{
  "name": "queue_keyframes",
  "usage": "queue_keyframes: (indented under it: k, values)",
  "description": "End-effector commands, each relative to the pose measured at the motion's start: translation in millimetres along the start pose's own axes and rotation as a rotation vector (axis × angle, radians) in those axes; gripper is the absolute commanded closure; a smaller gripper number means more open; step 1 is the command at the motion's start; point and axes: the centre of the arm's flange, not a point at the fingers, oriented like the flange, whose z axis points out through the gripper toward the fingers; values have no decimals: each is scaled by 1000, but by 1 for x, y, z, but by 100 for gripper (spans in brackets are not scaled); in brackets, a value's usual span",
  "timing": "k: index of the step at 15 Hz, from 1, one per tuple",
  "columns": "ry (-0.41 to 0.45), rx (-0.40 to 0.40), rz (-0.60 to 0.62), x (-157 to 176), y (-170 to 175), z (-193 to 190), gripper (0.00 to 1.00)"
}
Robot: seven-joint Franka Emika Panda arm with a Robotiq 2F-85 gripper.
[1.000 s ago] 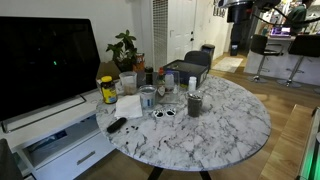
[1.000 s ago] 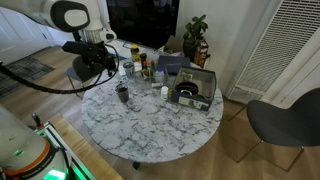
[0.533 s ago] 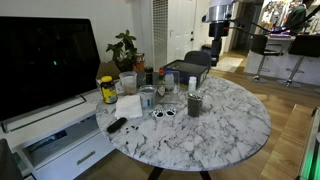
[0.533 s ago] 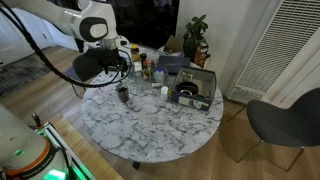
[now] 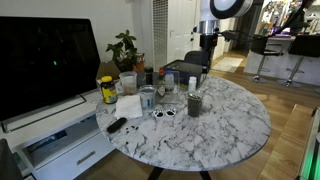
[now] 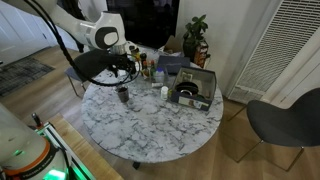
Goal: Pick up the desktop pen and pencil basket and put it in the clear crisper drawer
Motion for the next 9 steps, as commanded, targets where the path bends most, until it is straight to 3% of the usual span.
queue_keyframes:
  k: [1,9]
  values:
    - [1,-1,-1,0,0,0,0]
    - [17,106,-47,17,20,42,0]
